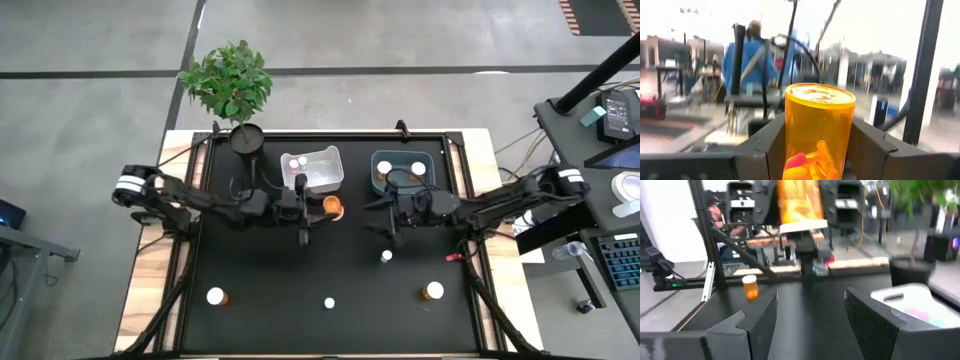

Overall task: Pick and place medicine bottles into bin by pill shape (circle, oval)
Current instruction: Put the orange capsule bottle into the blue bin

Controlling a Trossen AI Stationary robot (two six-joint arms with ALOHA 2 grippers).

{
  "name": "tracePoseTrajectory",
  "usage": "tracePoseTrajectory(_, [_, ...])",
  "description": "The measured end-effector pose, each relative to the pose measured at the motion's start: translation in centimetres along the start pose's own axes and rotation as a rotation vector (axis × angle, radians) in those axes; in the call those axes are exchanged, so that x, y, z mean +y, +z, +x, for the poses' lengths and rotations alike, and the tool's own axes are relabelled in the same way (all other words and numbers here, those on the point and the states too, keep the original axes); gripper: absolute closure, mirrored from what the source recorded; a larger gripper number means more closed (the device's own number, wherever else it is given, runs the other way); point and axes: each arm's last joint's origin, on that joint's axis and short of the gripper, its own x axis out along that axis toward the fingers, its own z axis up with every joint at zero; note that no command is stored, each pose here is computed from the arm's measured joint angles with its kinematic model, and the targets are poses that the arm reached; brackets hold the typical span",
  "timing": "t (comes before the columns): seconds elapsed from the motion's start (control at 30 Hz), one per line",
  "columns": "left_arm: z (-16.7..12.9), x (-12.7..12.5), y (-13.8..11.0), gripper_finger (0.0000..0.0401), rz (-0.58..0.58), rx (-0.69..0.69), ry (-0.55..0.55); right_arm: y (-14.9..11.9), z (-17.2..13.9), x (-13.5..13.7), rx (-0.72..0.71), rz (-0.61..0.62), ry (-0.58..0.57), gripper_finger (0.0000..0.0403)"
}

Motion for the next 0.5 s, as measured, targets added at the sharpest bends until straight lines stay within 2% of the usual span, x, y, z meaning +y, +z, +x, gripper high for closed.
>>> tracePoseTrajectory(0.23, [0.4, 0.1, -0.8, 0.0247, -0.102, -0.196, -0.016, 1.0, 2.2, 0.8, -0.125, -0.153, 0.013, 0.0182])
tracePoseTrajectory(0.5, [0.4, 0.1, -1.0, 0.0247, -0.103, -0.195, -0.016, 2.6, 4.5, 1.0, -0.180, -0.201, 0.007, 0.0179])
